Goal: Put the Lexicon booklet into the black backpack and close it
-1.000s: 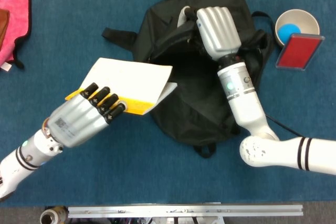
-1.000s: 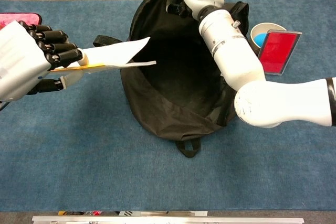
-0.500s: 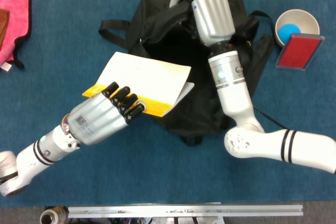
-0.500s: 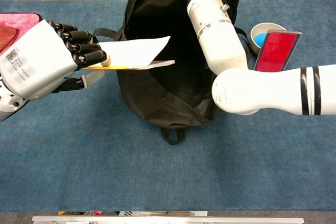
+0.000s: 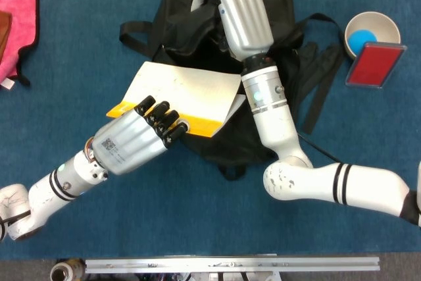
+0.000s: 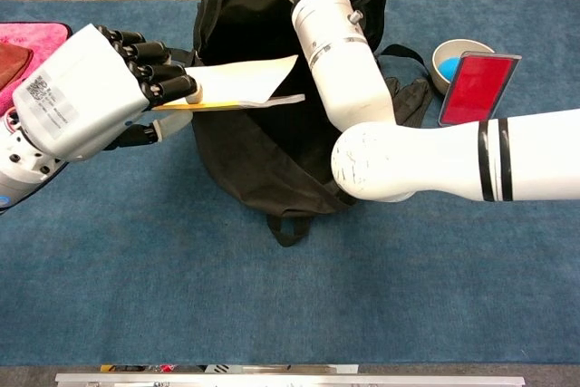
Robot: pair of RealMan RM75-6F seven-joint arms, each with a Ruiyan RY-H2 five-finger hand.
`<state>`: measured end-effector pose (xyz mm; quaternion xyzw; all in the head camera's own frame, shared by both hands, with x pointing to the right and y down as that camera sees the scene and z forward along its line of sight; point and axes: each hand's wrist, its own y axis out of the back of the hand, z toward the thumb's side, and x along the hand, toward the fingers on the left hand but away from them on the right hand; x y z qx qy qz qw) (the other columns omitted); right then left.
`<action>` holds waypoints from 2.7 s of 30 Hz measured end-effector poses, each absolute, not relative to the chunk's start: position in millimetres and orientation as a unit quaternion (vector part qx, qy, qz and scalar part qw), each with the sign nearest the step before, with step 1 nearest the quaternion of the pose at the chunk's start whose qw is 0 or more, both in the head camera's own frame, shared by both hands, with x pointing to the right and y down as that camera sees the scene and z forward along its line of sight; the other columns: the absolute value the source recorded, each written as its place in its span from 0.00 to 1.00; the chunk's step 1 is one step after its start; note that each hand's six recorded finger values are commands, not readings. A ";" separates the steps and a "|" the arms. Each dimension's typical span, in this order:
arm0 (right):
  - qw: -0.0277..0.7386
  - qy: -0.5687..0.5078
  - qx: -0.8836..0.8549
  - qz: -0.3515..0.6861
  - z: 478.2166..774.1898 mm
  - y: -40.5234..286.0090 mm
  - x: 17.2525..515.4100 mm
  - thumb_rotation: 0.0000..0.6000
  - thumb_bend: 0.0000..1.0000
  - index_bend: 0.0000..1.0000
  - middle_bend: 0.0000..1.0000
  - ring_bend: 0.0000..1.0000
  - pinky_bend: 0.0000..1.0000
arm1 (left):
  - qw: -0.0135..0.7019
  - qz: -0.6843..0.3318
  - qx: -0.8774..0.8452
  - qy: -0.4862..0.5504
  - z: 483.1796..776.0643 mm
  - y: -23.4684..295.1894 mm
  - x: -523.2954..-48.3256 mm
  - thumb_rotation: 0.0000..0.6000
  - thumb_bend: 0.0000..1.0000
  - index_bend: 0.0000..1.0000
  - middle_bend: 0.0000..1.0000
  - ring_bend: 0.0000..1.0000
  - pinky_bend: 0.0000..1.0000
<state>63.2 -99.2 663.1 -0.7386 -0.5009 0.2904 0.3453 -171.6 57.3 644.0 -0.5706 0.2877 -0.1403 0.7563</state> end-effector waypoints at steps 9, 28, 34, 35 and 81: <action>0.336 -0.495 -0.742 0.304 679.2 -96.2 72.1 1.00 1.00 0.71 0.61 0.63 0.85 | 0.757 -0.155 -0.568 0.283 651.8 57.5 -181.1 1.00 0.39 0.75 0.70 0.60 0.77; 0.304 -0.507 -0.748 0.302 690.5 -97.4 71.9 1.00 1.00 0.71 0.61 0.63 0.85 | 0.755 -0.148 -0.560 0.308 639.5 52.8 -180.3 1.00 0.40 0.75 0.70 0.60 0.77; 0.293 -0.519 -0.748 0.291 685.6 -103.3 67.6 1.00 1.00 0.71 0.61 0.63 0.85 | 0.755 -0.140 -0.564 0.304 639.4 56.1 -169.9 1.00 0.39 0.75 0.70 0.60 0.77; 0.293 -0.520 -0.749 0.290 685.2 -103.8 67.0 1.00 1.00 0.71 0.61 0.63 0.85 | 0.755 -0.140 -0.565 0.302 640.1 56.5 -168.3 1.00 0.39 0.75 0.70 0.60 0.77; 0.189 -0.524 -0.786 0.268 670.0 -98.9 60.9 1.00 1.00 0.71 0.61 0.63 0.85 | 0.739 -0.139 -0.601 0.272 677.4 69.1 -106.0 1.00 0.39 0.75 0.70 0.60 0.76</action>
